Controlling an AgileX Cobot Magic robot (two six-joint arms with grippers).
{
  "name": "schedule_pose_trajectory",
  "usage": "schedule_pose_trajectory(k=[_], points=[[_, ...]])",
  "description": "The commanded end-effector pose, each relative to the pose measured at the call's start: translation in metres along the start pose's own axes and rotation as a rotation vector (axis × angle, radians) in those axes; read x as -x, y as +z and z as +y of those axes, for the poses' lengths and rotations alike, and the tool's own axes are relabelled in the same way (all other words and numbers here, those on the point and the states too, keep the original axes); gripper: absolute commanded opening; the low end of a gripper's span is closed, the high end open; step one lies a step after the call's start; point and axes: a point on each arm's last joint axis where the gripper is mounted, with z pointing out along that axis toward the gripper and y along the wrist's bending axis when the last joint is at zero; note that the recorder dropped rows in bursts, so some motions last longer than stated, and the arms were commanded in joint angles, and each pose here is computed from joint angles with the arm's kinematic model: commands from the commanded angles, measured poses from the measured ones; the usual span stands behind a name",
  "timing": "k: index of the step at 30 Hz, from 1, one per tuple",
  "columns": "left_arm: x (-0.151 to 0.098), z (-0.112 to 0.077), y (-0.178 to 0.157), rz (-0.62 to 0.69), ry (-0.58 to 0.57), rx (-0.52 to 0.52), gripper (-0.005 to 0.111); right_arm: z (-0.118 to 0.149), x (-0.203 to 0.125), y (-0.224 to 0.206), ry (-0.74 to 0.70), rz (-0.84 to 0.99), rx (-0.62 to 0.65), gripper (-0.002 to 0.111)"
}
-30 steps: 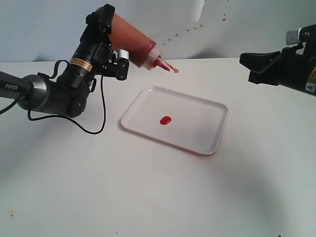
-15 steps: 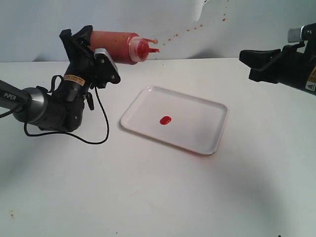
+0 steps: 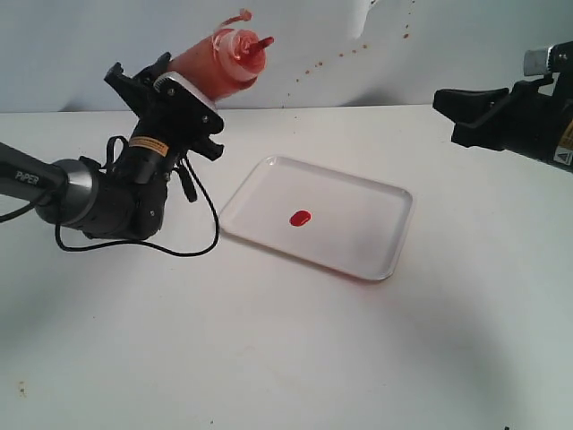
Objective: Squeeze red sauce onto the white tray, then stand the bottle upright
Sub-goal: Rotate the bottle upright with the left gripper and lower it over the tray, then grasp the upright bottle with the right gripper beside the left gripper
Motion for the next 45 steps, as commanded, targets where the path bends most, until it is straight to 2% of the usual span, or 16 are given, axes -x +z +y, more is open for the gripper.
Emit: schedule_pose_trajectory(k=[1,6,8,9,10,13,16,18,20,24,26,27,32,33,42,45], points=[[0.03,0.02,-0.001,-0.032,-0.249,-0.077,0.0,0.002,0.002,-0.001,-0.002,-0.012,0.006,0.0],[0.045,0.024,-0.018,-0.049,-0.256,-0.265,0.0,0.002,0.003,-0.001,-0.001,-0.019,0.011,0.0],[0.045,0.025,-0.026,-0.001,-0.374,-0.313,0.0,0.003,0.003,-0.001,0.0,-0.028,0.017,0.0],[0.044,0.025,-0.032,0.031,-0.467,-0.325,0.0,0.003,0.004,-0.001,0.0,-0.034,0.023,0.0],[0.041,0.027,-0.04,0.05,-0.619,-0.327,0.0,0.004,0.004,-0.001,0.004,-0.036,0.027,0.0],[0.047,0.029,-0.056,-0.063,-0.658,-0.434,0.0,0.005,0.004,0.0,0.004,-0.035,0.031,0.0],[0.06,0.029,-0.063,-0.134,-0.895,-0.589,0.0,0.013,0.006,0.008,0.033,-0.062,0.032,0.0],[0.066,0.028,-0.066,-0.168,-0.974,-0.651,0.0,0.019,0.007,0.013,0.05,-0.076,0.035,0.0],[0.074,0.024,-0.068,-0.175,-0.984,-0.768,0.0,0.023,0.006,0.016,0.049,-0.07,0.046,0.0],[0.089,0.016,-0.064,-0.061,-0.935,-1.046,0.0,0.028,0.006,0.018,0.024,-0.062,0.069,0.002],[0.095,0.016,-0.062,-0.019,-0.862,-1.166,0.0,0.033,0.005,0.019,0.002,-0.055,0.112,0.019],[0.097,0.016,-0.063,-0.005,-0.836,-1.204,0.0,0.036,0.006,0.019,-0.002,-0.067,0.139,0.036],[0.097,0.015,-0.063,-0.003,-0.819,-1.219,0.0,0.048,0.005,0.023,-0.037,-0.07,0.202,0.102],[0.096,0.014,-0.063,-0.001,-0.82,-1.22,0.0,0.051,0.004,0.024,-0.057,-0.064,0.218,0.105],[0.087,0.004,-0.06,0.011,-0.854,-1.223,0.0,0.083,0.002,0.032,-0.128,-0.073,0.389,0.105],[0.086,0.002,-0.06,-0.013,-0.815,-1.221,0.0,0.086,0.001,0.03,-0.144,-0.07,0.435,0.105]])
